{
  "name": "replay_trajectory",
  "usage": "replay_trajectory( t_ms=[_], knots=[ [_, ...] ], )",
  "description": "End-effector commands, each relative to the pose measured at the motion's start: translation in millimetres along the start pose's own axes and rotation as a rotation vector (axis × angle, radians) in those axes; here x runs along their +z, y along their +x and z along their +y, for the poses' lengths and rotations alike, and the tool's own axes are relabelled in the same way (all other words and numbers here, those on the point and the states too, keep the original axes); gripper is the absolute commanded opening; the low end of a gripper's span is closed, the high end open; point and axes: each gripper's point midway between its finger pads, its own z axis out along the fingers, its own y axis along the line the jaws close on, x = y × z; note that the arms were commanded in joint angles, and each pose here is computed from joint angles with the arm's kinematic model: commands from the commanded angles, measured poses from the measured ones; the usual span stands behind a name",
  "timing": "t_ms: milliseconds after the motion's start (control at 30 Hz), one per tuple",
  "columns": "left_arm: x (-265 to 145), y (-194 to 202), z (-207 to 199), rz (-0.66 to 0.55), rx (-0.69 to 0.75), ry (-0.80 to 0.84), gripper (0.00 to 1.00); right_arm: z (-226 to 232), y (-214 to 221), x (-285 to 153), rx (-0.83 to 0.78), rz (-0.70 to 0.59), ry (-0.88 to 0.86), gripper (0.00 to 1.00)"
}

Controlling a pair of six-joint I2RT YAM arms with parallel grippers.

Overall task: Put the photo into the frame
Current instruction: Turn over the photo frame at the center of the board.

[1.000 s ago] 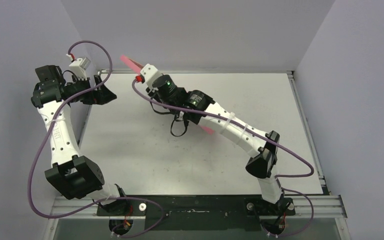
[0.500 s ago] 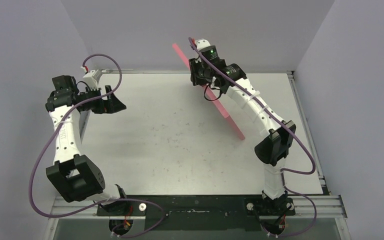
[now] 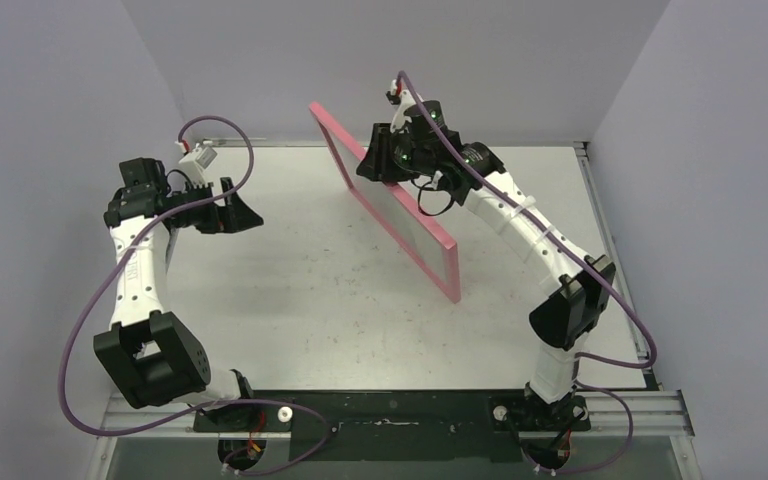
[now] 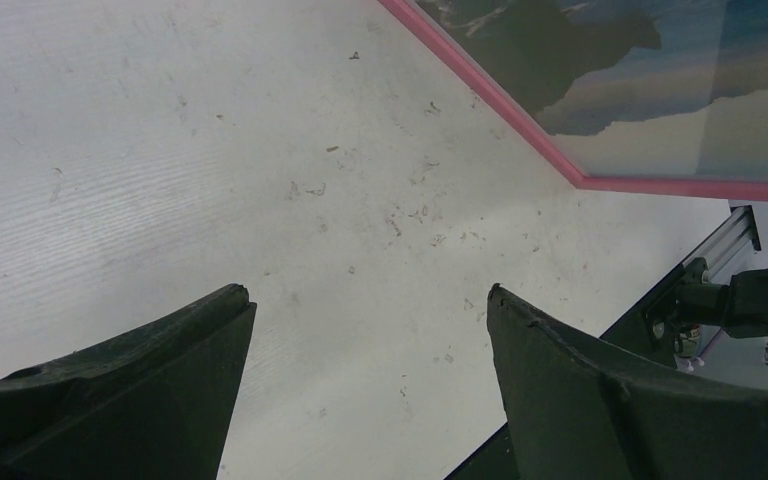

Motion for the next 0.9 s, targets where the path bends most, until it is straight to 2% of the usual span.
replay_trajectory(
  t_ms=[0,233,400,500,733,867],
  knots=[
    [-4,-5,-15,-0.037,0.046,0.051,0.84,22,-34,-12,0.260,-0.118,-0.169,0.23],
    [1,-1,-14,-0.021,0.023,0.079,0.83,-54,-29,-2,0.219,-0.072,0.000,0.26],
    [6,1,-11,-0.009,0.004,0.097,0.82,-123,-29,-14,0.247,-0.064,0.099,0.29],
    [9,0,-10,-0.003,0.003,0.101,0.81,-149,-19,-20,0.237,-0.038,0.143,0.30],
    [18,4,-6,0.020,-0.002,0.103,0.80,-190,36,-20,0.213,0.054,0.232,0.32],
    [26,9,5,0.049,-0.032,0.088,0.78,-200,72,-20,0.256,0.049,0.232,0.32]
  ],
)
